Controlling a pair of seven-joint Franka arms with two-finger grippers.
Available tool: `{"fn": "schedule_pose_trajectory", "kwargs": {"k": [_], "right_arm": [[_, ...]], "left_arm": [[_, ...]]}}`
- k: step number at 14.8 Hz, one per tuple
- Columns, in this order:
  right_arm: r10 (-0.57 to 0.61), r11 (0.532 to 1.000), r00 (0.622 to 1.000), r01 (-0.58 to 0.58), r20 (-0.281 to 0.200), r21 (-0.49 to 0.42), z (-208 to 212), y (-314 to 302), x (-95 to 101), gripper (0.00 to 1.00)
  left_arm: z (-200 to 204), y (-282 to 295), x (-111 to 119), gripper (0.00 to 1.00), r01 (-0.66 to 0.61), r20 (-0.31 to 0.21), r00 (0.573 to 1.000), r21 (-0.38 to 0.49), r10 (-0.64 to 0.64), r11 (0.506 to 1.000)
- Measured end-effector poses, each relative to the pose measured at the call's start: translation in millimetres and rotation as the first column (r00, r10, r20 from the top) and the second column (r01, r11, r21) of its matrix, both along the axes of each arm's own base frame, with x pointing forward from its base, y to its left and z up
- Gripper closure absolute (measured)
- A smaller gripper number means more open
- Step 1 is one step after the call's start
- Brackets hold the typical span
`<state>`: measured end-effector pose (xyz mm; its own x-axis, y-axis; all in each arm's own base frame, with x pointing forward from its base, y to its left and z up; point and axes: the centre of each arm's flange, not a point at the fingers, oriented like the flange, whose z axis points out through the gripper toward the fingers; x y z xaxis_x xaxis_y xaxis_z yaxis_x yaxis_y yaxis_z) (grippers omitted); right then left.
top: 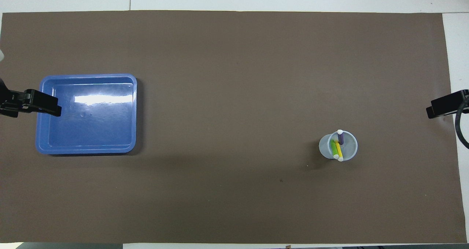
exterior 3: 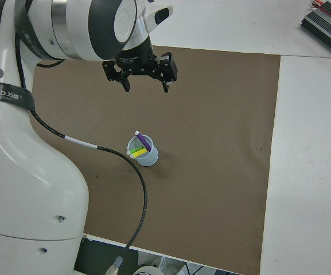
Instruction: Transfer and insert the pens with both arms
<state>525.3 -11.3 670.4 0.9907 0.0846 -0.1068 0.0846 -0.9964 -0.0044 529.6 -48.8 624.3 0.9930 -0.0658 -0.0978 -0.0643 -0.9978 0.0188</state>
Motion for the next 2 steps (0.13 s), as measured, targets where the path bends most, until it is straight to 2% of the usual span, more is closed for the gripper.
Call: {"fn": "schedule_pose_trajectory", "kwargs": {"k": [2], "right_arm": [[0.000, 1.000, 1.000, 0.000, 0.000, 0.000, 0.0, 0.0, 0.0, 0.00]], "left_arm": [[0.0, 0.0, 0.0, 0.00, 0.000, 0.000, 1.000, 0.000, 0.000, 1.000]]}}
